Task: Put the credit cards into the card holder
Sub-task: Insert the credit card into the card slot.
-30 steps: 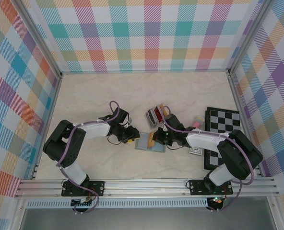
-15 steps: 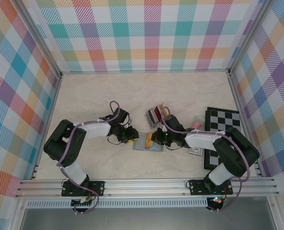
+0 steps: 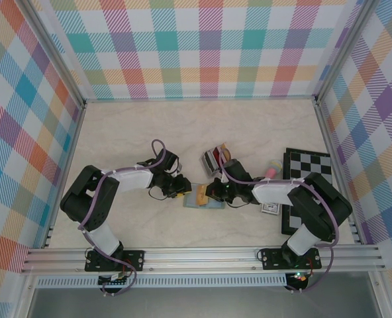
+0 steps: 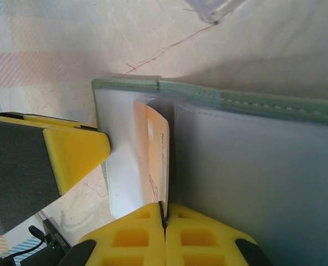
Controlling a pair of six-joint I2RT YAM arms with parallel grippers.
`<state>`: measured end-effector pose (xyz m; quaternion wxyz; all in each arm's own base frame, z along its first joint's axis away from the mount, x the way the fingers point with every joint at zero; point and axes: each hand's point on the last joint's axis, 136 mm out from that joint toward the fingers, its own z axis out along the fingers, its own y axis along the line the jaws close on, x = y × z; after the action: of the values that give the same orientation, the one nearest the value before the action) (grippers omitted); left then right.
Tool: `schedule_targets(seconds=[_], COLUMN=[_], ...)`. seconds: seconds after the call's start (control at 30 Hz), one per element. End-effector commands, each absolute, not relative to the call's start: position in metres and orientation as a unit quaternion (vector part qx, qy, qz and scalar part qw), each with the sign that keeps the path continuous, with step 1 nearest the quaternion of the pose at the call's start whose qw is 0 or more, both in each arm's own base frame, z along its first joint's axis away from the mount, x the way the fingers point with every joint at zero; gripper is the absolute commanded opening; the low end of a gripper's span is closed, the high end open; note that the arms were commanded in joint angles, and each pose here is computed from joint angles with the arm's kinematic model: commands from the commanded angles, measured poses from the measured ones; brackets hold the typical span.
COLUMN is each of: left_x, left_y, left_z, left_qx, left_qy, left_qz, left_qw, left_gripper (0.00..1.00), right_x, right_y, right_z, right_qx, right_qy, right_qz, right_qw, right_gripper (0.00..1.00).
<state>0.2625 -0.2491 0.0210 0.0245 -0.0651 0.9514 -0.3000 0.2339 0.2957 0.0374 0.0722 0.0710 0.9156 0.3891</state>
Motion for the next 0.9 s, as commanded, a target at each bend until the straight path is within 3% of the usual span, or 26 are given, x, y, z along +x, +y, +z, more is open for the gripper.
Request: schedule_targets(seconds=[0.0,0.23,0.5,0.87], left_x=[0.248,0.248,0.248,0.249], left_y=[-0.264,-0.263,-0.263,-0.265], left_z=[0.01,0.011,0.01,0.013], left_qx=[-0.041,-0.042,-0.04,-0.038], left_qy=[0.952,0.953,0.953,0.952], left_qz=[-0.302,-0.301,-0.3,-0.305], left_qw=[0.002,0.003,0.003,0.004], left_gripper=[0.29,0.29,0.29,0.28], right_x=[0.227,0.231,0.23,0.236], right_y=[0.302,0.316,0.289,0.314], right_z=[0.027,0.026,0.033,0.029], right_qx=[0.069,0.063,0.047,0.029], right_qy=[0.924,0.934,0.96,0.953], right_qz=[0.372,0.348,0.267,0.299], right_qw=[0.051,0.048,0.067,0.043], right_gripper=[0.07,0.14,0.27,0.13])
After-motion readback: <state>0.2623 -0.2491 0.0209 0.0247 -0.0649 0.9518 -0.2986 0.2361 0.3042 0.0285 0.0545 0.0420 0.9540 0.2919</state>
